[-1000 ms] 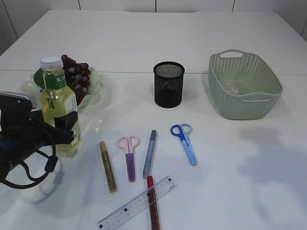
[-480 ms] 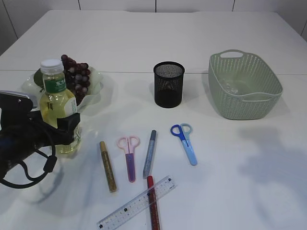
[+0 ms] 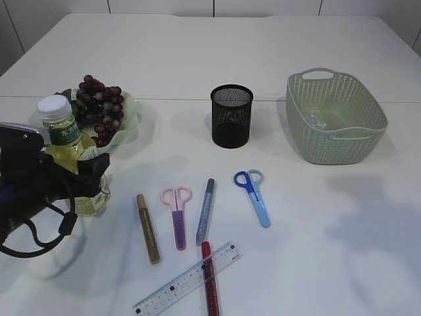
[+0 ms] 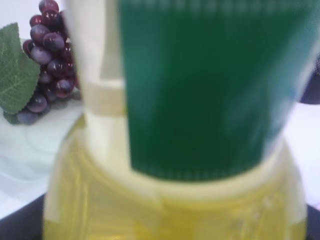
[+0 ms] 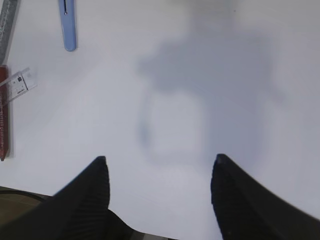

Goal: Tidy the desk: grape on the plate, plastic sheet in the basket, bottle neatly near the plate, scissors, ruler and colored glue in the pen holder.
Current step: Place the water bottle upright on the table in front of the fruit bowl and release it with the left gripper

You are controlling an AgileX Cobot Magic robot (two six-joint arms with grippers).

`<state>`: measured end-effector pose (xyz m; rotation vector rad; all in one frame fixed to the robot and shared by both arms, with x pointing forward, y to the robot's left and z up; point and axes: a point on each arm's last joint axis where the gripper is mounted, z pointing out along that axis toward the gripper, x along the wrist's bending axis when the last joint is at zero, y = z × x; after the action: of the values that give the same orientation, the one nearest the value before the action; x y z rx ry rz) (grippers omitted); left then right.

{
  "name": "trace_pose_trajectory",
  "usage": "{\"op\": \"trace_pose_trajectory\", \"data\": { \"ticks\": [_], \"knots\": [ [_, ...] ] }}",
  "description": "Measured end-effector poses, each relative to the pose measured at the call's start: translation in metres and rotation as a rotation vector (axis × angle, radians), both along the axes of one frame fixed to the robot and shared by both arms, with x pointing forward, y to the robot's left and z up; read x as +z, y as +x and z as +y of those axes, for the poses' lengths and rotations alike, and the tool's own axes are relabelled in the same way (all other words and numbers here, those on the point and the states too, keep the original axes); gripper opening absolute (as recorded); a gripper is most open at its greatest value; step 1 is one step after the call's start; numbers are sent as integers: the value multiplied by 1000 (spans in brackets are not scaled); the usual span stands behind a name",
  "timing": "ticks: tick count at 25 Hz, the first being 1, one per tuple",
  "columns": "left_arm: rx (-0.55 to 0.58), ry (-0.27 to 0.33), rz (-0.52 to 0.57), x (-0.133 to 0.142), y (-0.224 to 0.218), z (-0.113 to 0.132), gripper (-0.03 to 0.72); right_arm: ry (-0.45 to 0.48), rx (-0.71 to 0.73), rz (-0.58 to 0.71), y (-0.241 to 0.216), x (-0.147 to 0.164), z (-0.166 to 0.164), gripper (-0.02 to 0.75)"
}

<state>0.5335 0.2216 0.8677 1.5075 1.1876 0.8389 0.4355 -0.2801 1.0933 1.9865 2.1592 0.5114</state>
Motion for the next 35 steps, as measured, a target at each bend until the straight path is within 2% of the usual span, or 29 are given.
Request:
{"op": "trace_pose_trajectory", "data": {
  "ticks": [6, 21, 26, 32, 35],
  "knots": [
    [-1, -15, -58, 23, -7, 2, 600, 0, 0, 0, 0, 0, 0, 501],
    [-31, -83, -367, 116, -24, 3, 594, 0, 1, 8, -1, 0, 0, 501],
    [18, -120, -439, 140, -31, 10, 589, 0, 2, 17, -1, -1, 0, 501],
    [65, -110, -321, 145, -39, 16, 581, 0, 2, 18, -2, -1, 0, 501],
    [110, -127, -262, 147, -42, 20, 573, 0, 2, 18, -2, -1, 0, 501]
  ]
}}
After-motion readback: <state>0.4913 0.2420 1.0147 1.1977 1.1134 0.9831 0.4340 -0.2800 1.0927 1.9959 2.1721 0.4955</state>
